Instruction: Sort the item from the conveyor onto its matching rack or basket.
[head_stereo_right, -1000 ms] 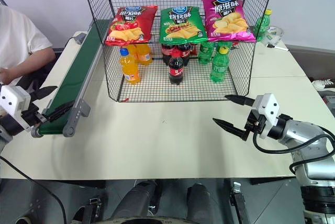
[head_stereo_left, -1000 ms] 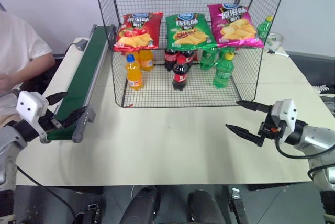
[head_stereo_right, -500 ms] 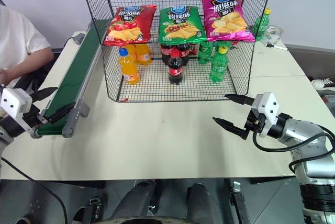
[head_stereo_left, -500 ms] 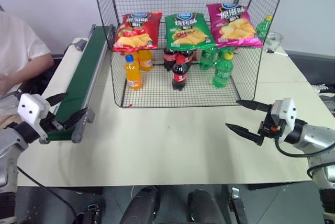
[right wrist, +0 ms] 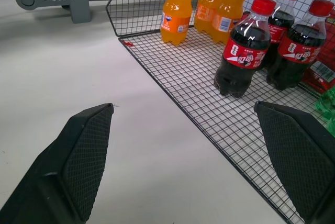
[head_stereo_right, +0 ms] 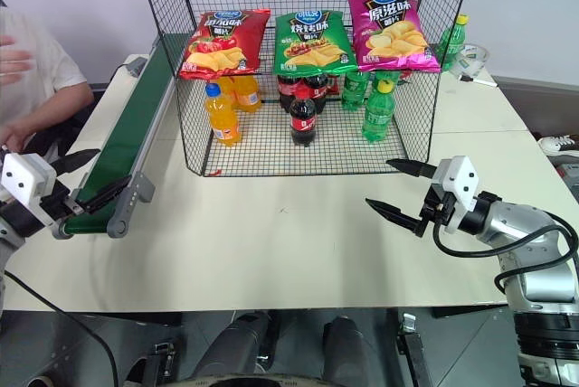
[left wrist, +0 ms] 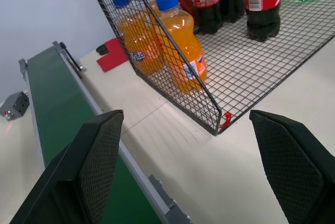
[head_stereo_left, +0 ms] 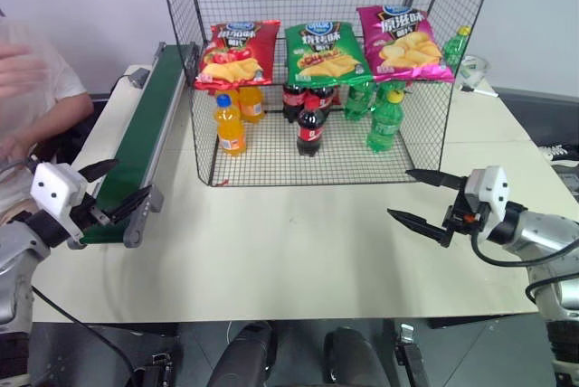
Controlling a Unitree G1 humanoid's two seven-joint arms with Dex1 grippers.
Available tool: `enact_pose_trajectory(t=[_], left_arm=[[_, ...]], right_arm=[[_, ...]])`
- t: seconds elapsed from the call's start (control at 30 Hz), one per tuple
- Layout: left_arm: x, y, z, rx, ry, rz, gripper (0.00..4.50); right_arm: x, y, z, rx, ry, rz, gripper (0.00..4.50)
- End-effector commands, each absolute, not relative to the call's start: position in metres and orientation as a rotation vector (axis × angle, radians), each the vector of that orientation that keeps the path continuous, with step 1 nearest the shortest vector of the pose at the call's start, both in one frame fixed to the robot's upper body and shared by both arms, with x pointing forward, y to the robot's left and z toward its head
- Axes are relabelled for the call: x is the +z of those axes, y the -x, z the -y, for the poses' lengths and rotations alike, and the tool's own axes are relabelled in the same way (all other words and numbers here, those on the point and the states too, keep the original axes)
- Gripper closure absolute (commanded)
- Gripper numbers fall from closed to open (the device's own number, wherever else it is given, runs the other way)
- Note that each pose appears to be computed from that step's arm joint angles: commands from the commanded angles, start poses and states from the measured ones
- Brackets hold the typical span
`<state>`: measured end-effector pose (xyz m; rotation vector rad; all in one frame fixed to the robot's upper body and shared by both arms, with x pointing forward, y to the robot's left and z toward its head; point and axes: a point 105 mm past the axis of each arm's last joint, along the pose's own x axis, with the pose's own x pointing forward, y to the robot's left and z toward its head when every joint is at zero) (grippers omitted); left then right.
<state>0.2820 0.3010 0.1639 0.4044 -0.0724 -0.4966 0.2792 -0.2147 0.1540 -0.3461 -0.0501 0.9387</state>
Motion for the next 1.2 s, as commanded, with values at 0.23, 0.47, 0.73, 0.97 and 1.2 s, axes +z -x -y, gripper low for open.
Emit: enact_pose_trajectory(t=[0.23,0.47,0.73,0.97,1.2], left_arm=[[0.17,-0.282,-0.299,-0.497,-0.428,0.102,0.47],[0.169,-0.281,-0.301,-0.486,-0.434,0.104,0.47],[0.165,-0.277,-0.302,-0.475,-0.429,0.099,0.47],[0.163,-0.274,-0.3,-0.478,-0.421,0.094,0.47],[0.161,-0.273,-0.299,-0.478,-0.418,0.088,0.47]], right_arm=[[0.161,-0.281,0.213,0.937,0.392,0.096,0.0],[0.161,-0.282,0.214,0.932,0.388,0.102,0.0],[0.162,-0.283,0.213,0.94,0.384,0.102,0.0],[0.165,-0.284,0.208,0.951,0.378,0.116,0.0],[0.167,-0.276,0.19,1.035,0.293,0.122,0.0]])
